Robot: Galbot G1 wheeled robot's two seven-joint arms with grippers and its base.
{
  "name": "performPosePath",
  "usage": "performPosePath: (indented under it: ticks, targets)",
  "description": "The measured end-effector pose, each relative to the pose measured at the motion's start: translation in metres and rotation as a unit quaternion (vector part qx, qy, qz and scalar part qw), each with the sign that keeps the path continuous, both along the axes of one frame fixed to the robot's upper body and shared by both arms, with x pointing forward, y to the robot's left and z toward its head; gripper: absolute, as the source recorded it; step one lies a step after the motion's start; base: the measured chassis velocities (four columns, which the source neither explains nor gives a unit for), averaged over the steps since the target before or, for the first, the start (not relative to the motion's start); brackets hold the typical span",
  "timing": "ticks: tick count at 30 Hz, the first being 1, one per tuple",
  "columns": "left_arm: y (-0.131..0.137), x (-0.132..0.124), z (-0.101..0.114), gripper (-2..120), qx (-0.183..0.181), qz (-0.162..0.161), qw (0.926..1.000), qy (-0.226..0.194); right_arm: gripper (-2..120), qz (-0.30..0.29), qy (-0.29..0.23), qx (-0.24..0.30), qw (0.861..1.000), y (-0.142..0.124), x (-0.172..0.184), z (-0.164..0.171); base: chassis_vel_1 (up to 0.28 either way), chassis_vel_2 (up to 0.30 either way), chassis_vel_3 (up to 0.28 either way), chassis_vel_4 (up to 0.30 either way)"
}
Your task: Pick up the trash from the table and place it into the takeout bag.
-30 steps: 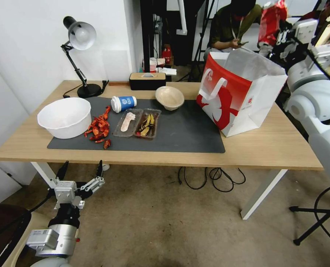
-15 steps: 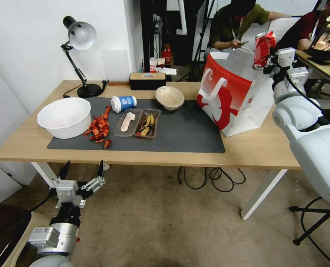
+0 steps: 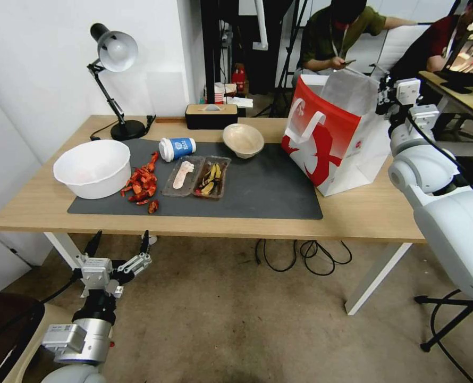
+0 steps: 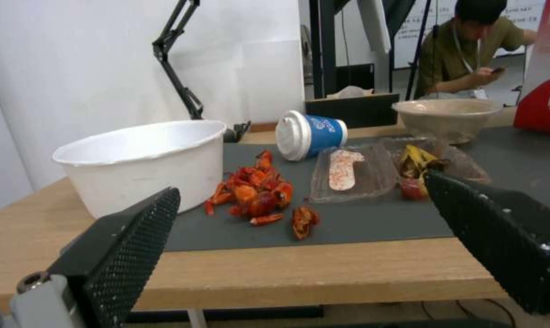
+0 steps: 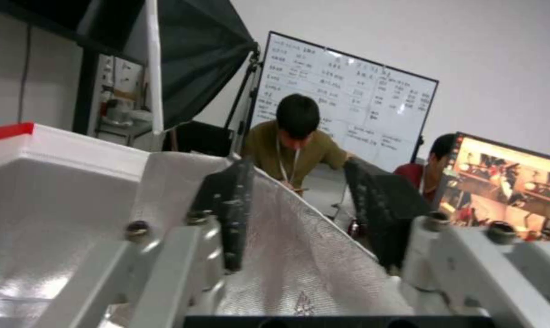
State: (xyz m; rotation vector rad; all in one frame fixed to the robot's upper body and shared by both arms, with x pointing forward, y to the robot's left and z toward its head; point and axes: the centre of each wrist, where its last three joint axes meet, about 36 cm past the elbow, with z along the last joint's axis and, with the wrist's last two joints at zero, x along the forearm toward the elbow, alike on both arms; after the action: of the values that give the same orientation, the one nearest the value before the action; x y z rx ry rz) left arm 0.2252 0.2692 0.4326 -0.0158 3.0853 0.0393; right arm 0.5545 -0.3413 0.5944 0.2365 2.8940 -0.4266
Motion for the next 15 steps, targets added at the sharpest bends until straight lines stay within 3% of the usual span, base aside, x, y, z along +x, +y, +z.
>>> performPosePath:
  ticks: [5,7,9,12,15]
  targets:
    - [0.001,0.0,0.002,100,0.0,0.0,1.0,-0.002,59,0.033,0.001,0.026,0.999,0.008,-0.014,0.001,0.0,0.0,0.0,0.0]
    - [0.003,0.001,0.004,100,0.001,0.0,1.0,-0.004,70,0.114,-0.01,0.057,0.992,0.018,-0.042,-0.002,0.0,0.0,0.0,0.0]
    - [0.003,0.001,0.004,100,0.0,0.0,1.0,-0.004,71,0.125,-0.013,0.061,0.99,0.019,-0.046,-0.002,0.0,0.0,0.0,0.0]
    - [0.003,0.001,0.005,100,0.001,-0.001,1.0,-0.006,87,0.245,-0.042,0.104,0.963,0.03,-0.09,-0.003,0.0,0.0,0.0,0.0]
    - [0.003,0.001,0.006,100,0.001,0.0,1.0,-0.006,92,0.268,-0.052,0.111,0.956,0.032,-0.105,-0.004,0.0,0.0,0.0,0.0]
